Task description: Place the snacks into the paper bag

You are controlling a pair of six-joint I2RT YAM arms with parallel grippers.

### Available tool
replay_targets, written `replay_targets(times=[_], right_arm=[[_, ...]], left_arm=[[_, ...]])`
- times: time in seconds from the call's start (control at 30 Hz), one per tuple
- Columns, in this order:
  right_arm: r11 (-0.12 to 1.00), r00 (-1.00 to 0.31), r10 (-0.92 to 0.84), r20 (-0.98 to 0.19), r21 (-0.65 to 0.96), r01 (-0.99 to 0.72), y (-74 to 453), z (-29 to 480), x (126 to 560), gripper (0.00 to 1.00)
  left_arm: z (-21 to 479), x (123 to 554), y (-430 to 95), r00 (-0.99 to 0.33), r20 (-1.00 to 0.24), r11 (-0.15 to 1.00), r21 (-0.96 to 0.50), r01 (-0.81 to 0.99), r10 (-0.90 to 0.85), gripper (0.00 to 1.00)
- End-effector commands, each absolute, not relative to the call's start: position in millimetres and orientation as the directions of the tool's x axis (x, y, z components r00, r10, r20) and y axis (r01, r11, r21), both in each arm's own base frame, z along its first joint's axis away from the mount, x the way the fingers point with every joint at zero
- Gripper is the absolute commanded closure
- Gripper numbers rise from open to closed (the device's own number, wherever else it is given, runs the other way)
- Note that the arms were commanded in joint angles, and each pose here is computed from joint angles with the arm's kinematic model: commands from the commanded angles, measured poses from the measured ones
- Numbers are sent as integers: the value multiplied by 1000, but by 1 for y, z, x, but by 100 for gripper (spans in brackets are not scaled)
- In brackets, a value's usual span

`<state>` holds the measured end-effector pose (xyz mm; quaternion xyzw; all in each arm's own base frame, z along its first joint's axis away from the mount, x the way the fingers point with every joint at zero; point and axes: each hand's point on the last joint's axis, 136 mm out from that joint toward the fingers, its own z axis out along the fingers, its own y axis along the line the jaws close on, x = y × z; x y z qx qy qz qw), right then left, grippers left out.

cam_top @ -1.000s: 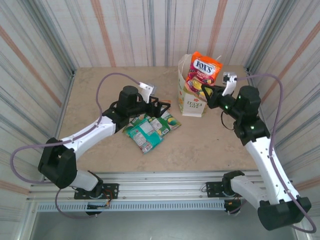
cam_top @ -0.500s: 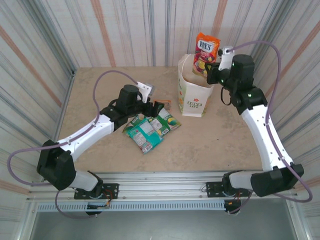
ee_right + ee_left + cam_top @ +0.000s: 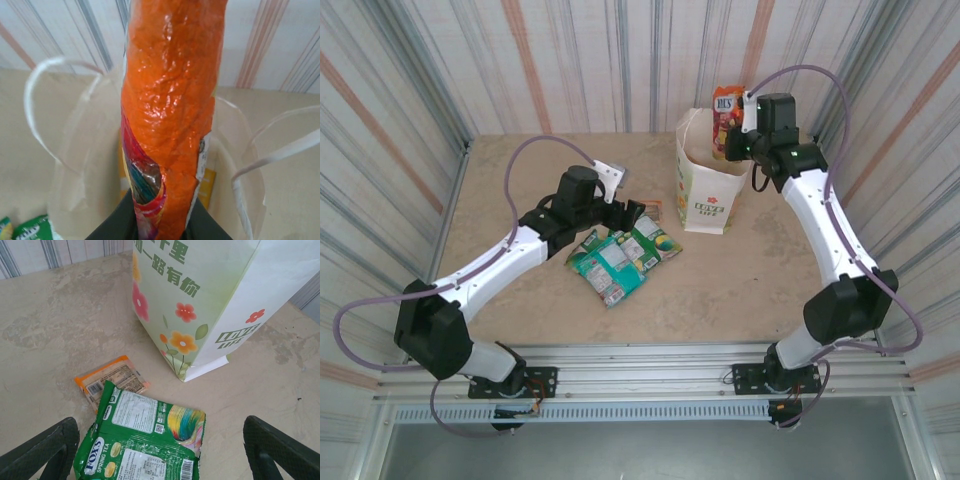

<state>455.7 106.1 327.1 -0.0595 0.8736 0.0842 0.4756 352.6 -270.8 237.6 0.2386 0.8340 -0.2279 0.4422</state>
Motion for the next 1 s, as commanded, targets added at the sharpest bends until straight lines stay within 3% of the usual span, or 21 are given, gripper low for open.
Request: replay_targets(times=[0.0, 0.17, 0.27, 0.63, 0.97], right_arm=[[983, -531, -57, -846, 46, -179, 101, 336, 461, 85], [979, -554, -62, -830, 57, -196, 107, 320, 468, 59], [977, -552, -60, -832, 64, -203, 108, 320, 468, 53], [951, -472, -66, -879, 88, -296, 130, 356, 422, 50], [865, -505, -40, -862, 224, -449, 186, 324, 349, 49]], left_arm=[[247, 355, -272, -469, -857, 784, -139, 605, 211, 12], [248, 354, -273, -472, -857, 780, -146, 608, 207, 13], [247, 353, -272, -476, -854, 782, -146, 606, 209, 13], [237, 340, -266, -551, -806, 788, -190, 586, 215, 14], [192, 320, -239, -727, -675, 825, -336, 454, 125, 14]])
